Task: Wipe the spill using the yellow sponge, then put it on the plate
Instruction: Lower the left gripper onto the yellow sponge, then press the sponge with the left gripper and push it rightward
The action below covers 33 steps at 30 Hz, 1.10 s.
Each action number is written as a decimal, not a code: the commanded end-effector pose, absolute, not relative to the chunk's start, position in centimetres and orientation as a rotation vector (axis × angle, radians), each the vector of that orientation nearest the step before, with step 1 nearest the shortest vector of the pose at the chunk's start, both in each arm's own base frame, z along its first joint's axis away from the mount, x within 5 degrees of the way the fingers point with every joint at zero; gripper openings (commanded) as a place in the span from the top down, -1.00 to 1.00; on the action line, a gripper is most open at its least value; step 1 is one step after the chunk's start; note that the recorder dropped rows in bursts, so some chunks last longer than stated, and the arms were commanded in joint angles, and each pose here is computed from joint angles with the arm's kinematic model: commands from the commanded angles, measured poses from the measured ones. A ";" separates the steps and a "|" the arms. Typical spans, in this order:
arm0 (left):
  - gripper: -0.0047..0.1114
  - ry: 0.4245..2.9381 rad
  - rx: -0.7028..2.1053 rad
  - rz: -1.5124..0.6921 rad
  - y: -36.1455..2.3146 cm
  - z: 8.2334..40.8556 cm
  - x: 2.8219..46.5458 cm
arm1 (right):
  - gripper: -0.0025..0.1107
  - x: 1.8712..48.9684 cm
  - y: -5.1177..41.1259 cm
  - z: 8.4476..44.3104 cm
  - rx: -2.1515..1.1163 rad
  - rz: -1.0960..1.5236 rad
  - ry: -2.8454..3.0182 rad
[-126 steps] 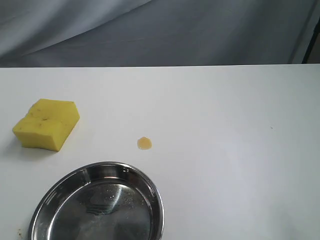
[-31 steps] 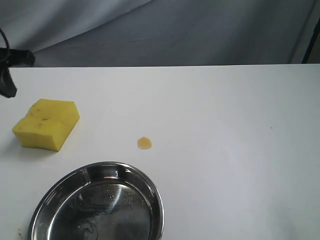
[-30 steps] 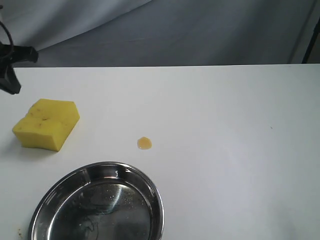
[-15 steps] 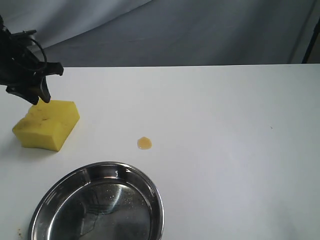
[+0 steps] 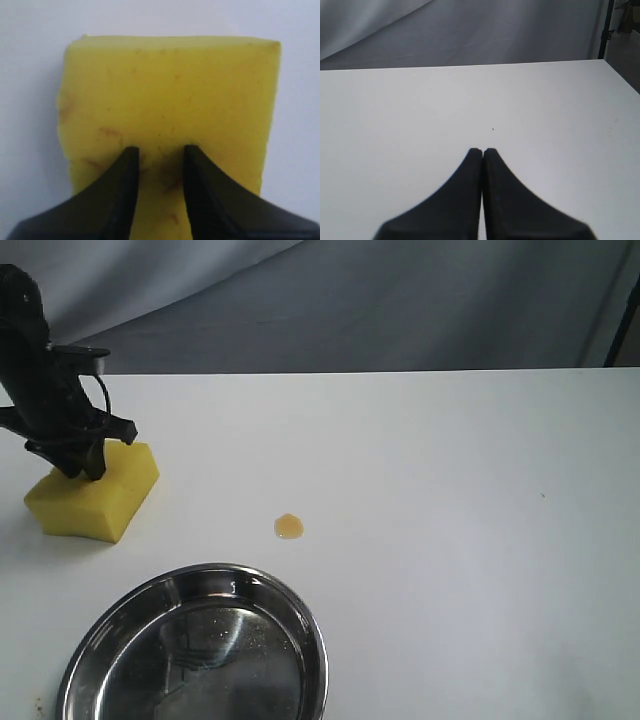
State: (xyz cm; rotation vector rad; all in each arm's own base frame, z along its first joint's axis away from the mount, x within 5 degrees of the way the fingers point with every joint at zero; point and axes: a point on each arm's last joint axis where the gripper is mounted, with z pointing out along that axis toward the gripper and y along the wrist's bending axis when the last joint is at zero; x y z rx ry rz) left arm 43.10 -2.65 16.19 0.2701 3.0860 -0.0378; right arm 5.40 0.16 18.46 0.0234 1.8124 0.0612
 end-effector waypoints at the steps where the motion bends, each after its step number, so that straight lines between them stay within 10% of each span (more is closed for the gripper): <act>1: 0.37 3.104 0.312 -0.037 -3.4 14.7 43.4 | 0.96 5.4 0.1 18.4 0.033 0.057 1.810; 9: 0.92 3.136 0.280 -0.102 -3.8 14.0 43.3 | 0.96 5.4 0.1 18.4 0.031 0.055 1.810; 33: 0.92 2.925 0.537 -0.115 -12.0 22.6 43.6 | 0.96 5.4 0.1 18.4 0.033 0.057 1.810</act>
